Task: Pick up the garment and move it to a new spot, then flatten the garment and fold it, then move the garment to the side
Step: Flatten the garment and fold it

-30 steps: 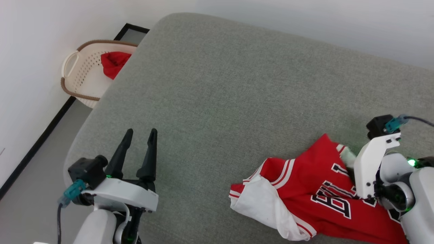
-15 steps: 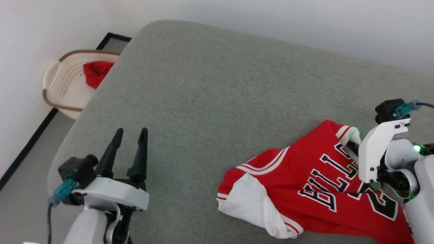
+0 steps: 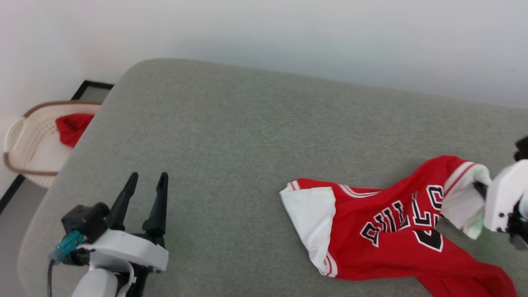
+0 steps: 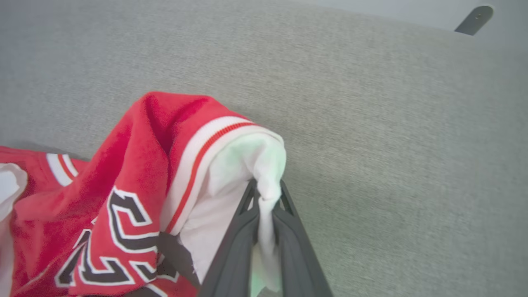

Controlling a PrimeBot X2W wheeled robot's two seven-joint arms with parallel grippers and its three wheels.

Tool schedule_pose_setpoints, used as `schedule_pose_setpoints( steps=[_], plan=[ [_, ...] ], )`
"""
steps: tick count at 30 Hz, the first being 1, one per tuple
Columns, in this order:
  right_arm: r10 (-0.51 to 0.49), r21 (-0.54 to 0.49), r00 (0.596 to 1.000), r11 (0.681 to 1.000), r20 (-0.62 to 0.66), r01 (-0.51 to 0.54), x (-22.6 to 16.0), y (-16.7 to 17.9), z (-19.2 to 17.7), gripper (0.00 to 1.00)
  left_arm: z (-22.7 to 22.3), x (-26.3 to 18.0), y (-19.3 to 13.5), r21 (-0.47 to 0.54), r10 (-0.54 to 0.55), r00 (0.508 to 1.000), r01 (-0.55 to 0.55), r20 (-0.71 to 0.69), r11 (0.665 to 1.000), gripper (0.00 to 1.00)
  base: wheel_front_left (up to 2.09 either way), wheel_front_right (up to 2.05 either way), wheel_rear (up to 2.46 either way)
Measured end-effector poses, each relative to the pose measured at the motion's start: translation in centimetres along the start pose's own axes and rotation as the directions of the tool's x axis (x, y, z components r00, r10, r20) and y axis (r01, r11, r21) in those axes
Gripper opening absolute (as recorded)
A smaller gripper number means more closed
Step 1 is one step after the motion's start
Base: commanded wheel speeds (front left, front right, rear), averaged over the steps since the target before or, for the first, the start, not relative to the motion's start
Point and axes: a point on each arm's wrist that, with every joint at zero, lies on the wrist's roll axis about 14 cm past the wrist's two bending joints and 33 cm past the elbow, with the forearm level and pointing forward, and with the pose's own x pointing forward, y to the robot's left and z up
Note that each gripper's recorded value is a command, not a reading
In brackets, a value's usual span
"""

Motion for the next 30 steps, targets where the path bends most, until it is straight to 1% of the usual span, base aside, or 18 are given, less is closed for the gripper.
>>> schedule_pose_setpoints(
  steps=[3,7,12,13,14,15,18,22,25,30],
  plan=[
    [-0.064,0.037,0.998,0.997,-0.004,0.064,-1.5,-2.5,-1.2,0.00,0.0,0.1,-0.6,-0.003,-0.021,1.000,0.021,0.000,1.000,1.00,0.00,0.00,0.00],
    [-0.140,0.094,0.990,0.985,-0.020,0.142,-3.3,-5.4,-3.2,0.00,0.0,0.3,-1.4,-0.006,-0.048,0.999,0.048,0.004,0.999,1.00,0.00,0.00,0.00],
    [-0.177,0.159,0.983,0.970,-0.048,0.183,-4.5,-6.8,-5.8,0.00,-0.2,0.5,-2.4,-0.007,-0.081,0.997,0.081,-0.002,0.997,1.00,0.00,0.00,0.00],
    [-0.179,0.175,0.983,0.967,-0.049,0.185,-4.5,-6.8,-6.1,0.14,-0.3,0.6,-2.6,-0.008,-0.086,0.996,0.086,-0.003,0.996,1.00,0.00,0.00,0.00],
    [-0.182,0.183,0.982,0.965,-0.048,0.188,-4.5,-6.9,-6.4,0.46,-0.3,0.7,-2.7,-0.010,-0.091,0.996,0.091,-0.004,0.996,1.00,0.00,0.00,0.00],
    [-0.186,0.184,0.981,0.964,-0.048,0.192,-4.6,-6.9,-6.6,1.00,-0.3,0.8,-2.9,-0.010,-0.096,0.995,0.096,-0.006,0.995,1.00,0.00,0.00,0.00],
    [-0.184,0.203,0.981,0.960,-0.060,0.193,-4.5,-6.8,-7.4,1.00,-0.5,1.1,-3.3,-0.007,-0.114,0.993,0.114,-0.013,0.993,1.00,0.00,0.00,0.00],
    [-0.187,0.208,0.982,0.960,-0.018,0.187,-4.7,-6.6,-6.6,1.00,-0.7,1.7,-4.4,-0.002,-0.157,0.987,0.157,-0.025,0.988,1.00,0.00,0.00,0.00],
    [-0.194,0.204,0.980,0.962,0.036,0.183,-5.3,-6.7,-5.4,1.00,-0.9,2.4,-5.4,-0.001,-0.197,0.979,0.197,-0.058,0.980,1.00,0.00,0.00,0.00],
    [-0.186,0.214,0.968,0.965,0.169,0.149,-6.7,-5.9,-2.9,1.00,-0.4,4.0,-7.8,-0.018,-0.283,0.953,0.283,-0.113,0.959,1.00,0.00,0.00,0.00]
  ],
)
